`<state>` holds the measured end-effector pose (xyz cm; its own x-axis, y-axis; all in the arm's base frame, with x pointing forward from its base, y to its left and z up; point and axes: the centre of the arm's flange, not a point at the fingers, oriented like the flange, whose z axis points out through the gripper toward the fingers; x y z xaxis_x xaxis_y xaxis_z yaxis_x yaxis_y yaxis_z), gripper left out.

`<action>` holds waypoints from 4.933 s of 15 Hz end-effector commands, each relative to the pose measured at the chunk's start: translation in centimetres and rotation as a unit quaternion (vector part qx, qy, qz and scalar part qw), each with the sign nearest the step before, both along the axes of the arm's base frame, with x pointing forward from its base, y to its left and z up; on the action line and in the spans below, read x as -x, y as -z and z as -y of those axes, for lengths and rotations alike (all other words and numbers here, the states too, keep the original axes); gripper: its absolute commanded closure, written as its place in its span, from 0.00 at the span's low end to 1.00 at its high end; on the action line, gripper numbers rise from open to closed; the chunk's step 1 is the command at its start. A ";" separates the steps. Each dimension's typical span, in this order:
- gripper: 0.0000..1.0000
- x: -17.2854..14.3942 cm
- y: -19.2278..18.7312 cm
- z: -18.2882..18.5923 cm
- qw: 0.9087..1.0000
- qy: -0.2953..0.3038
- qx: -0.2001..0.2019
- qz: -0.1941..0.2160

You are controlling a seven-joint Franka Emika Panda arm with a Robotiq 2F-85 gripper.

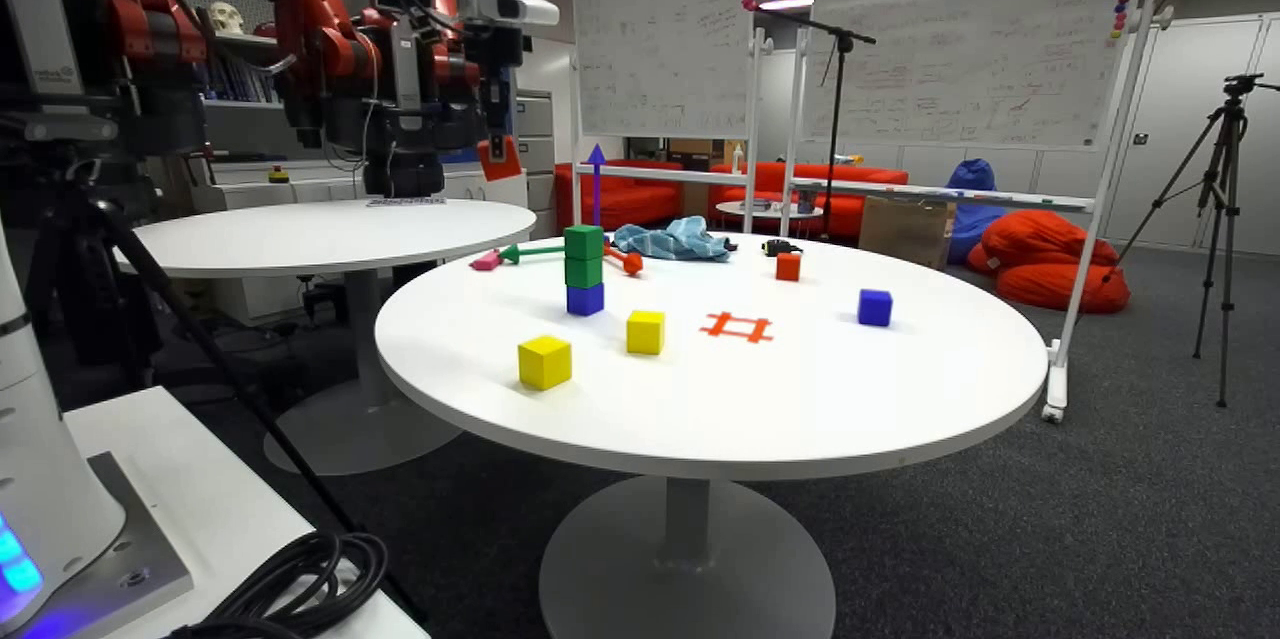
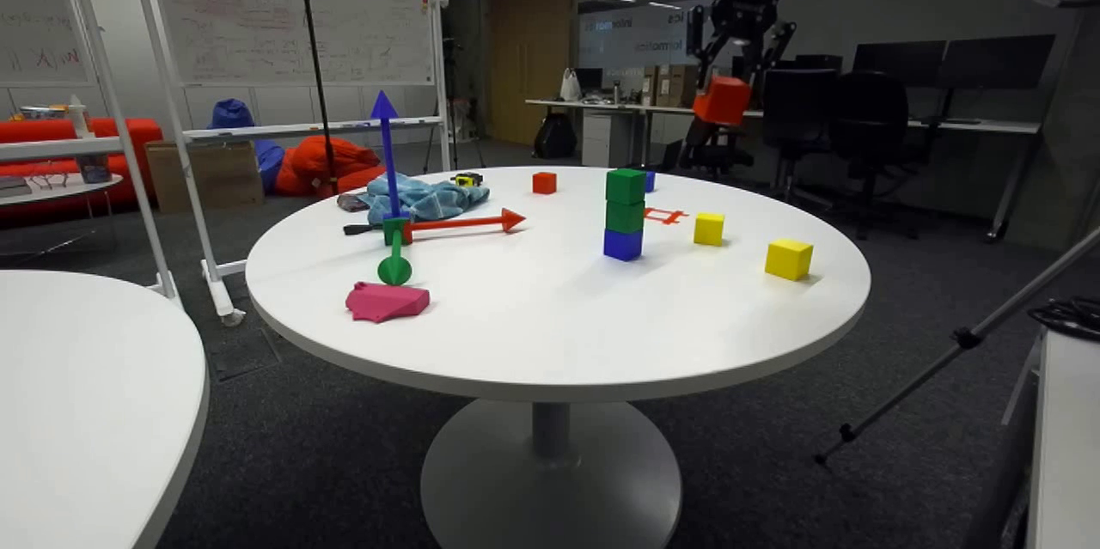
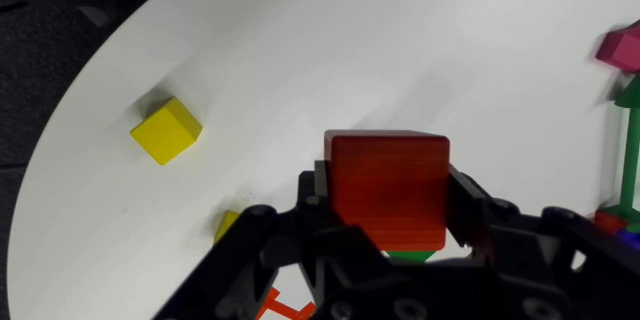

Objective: Put one orange block on top of the stacked blocks.

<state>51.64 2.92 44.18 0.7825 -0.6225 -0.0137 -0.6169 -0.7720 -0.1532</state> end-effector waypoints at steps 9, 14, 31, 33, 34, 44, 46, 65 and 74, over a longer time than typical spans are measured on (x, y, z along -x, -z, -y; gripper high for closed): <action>0.71 -11.7 0.2 0.3 0.997 0.005 0.006 -0.077; 0.71 -14.7 1.4 0.6 0.996 0.005 0.011 -0.083; 0.46 -15.9 3.0 0.7 0.998 -0.004 0.005 -0.070; 0.46 -15.9 3.0 0.7 0.998 -0.004 0.005 -0.070; 0.46 -15.9 3.0 0.7 0.998 -0.004 0.005 -0.070; 0.71 -16.2 3.2 1.3 0.997 -0.022 0.036 -0.068; 0.71 -16.3 3.1 1.7 0.996 -0.035 0.055 -0.066; 0.71 -18.5 0.2 0.9 0.962 -0.217 0.163 -0.042; 0.71 -19.8 1.8 0.4 0.939 -0.309 0.141 -0.056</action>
